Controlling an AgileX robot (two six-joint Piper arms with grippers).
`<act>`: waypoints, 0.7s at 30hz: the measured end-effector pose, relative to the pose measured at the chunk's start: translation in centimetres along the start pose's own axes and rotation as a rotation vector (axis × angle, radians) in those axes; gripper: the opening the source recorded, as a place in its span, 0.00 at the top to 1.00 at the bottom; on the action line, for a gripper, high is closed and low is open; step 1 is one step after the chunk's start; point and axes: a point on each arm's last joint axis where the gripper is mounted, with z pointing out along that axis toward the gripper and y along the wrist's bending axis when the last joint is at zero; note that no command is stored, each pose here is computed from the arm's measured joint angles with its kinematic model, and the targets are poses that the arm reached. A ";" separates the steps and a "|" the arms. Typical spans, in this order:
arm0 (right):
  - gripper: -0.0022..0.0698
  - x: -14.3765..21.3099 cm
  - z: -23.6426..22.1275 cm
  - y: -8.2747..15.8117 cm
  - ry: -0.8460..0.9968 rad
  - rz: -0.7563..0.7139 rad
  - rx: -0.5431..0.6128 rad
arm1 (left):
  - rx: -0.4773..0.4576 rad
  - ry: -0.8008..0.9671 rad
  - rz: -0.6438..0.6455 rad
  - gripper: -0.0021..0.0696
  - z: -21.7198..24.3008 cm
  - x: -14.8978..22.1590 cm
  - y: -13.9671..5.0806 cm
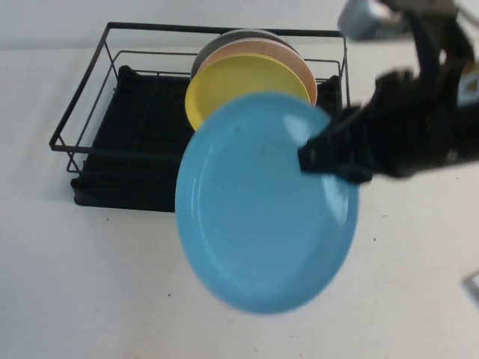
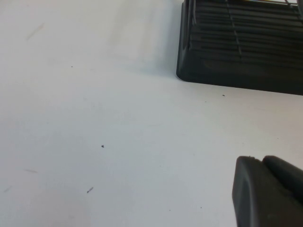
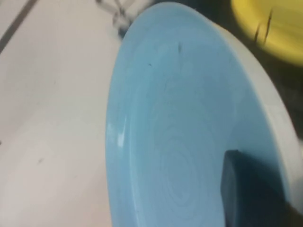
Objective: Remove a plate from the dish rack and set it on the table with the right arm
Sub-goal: Place the plate from the table
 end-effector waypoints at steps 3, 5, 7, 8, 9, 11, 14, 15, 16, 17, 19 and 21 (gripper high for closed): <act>0.84 4.6 3.6 -0.3 0.027 0.181 -0.054 | 0.000 0.000 0.000 0.98 0.0 0.0 0.0; 0.84 7.2 5.6 -0.6 0.030 0.281 -0.074 | 0.000 0.000 0.000 0.98 0.0 0.0 0.0; 0.84 9.2 7.1 -1.4 0.033 0.357 -0.059 | 0.000 0.000 0.000 0.98 0.0 0.0 0.0; 0.84 9.9 7.8 -1.8 0.035 0.387 -0.045 | 0.000 0.000 0.000 0.98 0.0 0.0 0.0; 0.84 10.4 8.5 -2.2 0.038 0.412 -0.031 | 0.000 0.000 0.000 0.98 0.0 0.0 0.0; 0.84 10.9 9.5 -2.7 0.039 0.440 -0.008 | 0.000 0.000 0.000 0.98 0.0 0.0 0.0; 0.84 11.1 11.1 -3.3 0.028 0.471 0.020 | 0.000 0.000 0.000 0.98 0.0 0.0 0.0; 0.84 11.2 11.6 -3.5 0.023 0.481 0.032 | 0.000 0.000 0.000 0.98 0.0 0.0 0.0; 0.84 11.2 12.0 -3.8 0.022 0.490 0.042 | 0.000 0.000 0.000 0.98 0.0 0.0 0.0; 0.84 11.3 12.4 -4.1 0.021 0.500 0.055 | 0.000 0.000 0.000 0.98 0.0 0.0 0.0; 0.84 11.4 13.1 -4.9 0.018 0.518 0.082 | 0.000 0.000 0.000 0.98 0.0 0.0 0.0; 0.84 11.4 13.6 -5.7 0.011 0.534 0.107 | 0.000 0.000 0.000 0.98 0.0 0.0 0.0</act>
